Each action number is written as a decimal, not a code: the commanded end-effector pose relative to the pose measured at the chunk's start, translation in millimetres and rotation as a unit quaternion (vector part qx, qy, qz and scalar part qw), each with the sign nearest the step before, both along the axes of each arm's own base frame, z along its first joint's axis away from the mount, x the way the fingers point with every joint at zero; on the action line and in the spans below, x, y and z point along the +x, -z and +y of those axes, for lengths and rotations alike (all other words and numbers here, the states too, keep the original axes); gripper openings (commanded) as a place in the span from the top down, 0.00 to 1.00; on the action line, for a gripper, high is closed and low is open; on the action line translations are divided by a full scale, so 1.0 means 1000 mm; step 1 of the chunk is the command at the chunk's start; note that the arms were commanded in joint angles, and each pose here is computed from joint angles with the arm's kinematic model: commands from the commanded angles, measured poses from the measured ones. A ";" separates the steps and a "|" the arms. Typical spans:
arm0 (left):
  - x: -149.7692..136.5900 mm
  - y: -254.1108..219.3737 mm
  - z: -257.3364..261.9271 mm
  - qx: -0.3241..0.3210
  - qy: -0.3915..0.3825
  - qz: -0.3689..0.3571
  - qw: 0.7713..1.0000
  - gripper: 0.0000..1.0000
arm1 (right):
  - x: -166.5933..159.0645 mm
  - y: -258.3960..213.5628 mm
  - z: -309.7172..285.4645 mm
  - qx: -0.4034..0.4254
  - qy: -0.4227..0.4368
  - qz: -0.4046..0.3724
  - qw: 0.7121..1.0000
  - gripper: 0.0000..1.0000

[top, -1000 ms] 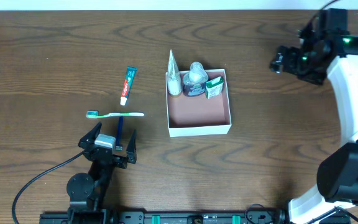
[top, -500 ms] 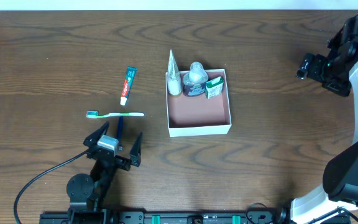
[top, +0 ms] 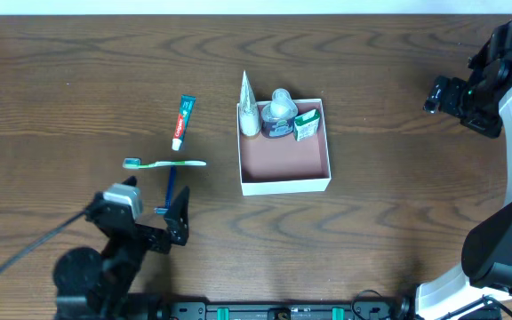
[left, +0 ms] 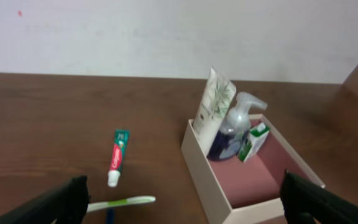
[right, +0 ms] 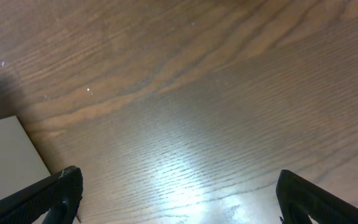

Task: Pack container
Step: 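Reach the left gripper down over the blue razor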

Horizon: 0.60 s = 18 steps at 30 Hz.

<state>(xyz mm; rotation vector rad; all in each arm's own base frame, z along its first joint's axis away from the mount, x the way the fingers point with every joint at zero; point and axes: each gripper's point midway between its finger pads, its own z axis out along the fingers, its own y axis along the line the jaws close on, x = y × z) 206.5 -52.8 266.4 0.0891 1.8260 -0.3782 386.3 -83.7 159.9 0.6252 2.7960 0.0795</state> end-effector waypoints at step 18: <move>0.038 0.072 0.011 0.073 0.007 0.377 0.923 0.02 | 0.002 -0.012 -0.004 -0.007 0.005 -0.015 1.000 0.01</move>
